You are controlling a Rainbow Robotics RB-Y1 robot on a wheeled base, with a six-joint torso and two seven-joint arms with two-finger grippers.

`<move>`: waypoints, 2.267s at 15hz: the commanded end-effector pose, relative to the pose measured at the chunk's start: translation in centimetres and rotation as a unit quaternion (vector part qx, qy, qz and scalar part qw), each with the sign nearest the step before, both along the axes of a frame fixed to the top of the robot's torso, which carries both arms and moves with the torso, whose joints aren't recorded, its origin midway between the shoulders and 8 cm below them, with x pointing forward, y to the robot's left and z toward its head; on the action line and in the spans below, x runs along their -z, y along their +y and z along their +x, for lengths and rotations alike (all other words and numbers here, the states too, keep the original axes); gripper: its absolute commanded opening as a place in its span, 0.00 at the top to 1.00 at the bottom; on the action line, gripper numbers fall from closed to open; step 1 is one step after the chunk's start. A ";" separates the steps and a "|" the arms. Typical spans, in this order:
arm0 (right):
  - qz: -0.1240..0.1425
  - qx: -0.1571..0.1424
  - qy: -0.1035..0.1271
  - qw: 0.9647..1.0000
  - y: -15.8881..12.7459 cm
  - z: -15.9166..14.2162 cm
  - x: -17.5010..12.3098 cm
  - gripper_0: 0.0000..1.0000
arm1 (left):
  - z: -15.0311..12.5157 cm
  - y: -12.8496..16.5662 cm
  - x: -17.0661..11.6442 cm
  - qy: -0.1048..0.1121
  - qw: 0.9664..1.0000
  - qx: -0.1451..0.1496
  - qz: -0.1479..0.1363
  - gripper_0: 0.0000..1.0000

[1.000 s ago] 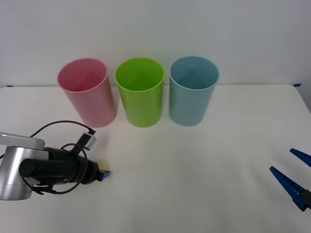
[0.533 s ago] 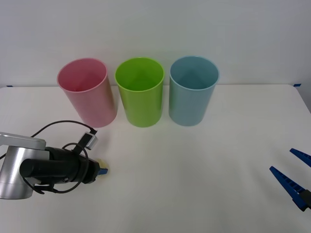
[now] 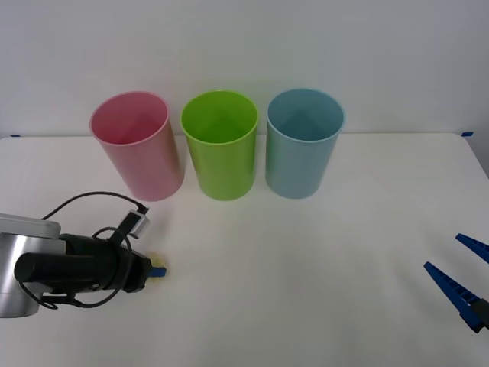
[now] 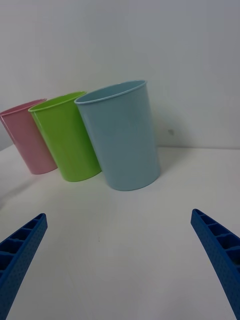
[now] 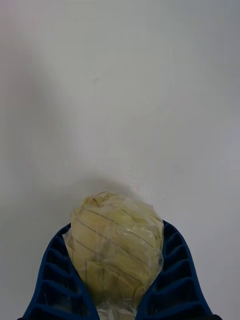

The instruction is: Put cans in the blue bin and PET bottles in the pink bin and trash in the green bin.

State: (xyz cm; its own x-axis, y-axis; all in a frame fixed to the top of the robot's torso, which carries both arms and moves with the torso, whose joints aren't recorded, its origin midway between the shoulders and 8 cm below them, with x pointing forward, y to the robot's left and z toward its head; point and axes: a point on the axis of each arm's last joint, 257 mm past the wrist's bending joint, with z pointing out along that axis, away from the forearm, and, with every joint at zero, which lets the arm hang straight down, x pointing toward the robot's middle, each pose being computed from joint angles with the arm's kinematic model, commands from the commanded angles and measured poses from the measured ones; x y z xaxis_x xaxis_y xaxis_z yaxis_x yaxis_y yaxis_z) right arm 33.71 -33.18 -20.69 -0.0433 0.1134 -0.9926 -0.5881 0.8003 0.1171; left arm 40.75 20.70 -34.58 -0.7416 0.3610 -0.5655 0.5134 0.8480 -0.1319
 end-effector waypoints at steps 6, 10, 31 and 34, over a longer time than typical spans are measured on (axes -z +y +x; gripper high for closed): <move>0.000 0.000 0.000 1.000 0.0 0.0 0.0 0.00 | -0.6 1.2 -2.0 -0.074 0.993 0.042 -0.077 1.00; 0.000 0.000 0.000 1.000 0.0 0.0 0.0 0.00 | -0.5 2.3 -2.9 -0.112 0.987 0.031 -0.114 1.00; 0.000 0.000 0.000 1.000 0.0 0.0 0.0 0.00 | -5.3 6.1 -12.0 -0.233 0.930 0.023 -0.283 1.00; 0.000 0.000 0.000 1.000 0.0 0.0 0.0 0.00 | -4.9 5.7 -15.6 -0.281 0.914 0.034 -0.291 1.00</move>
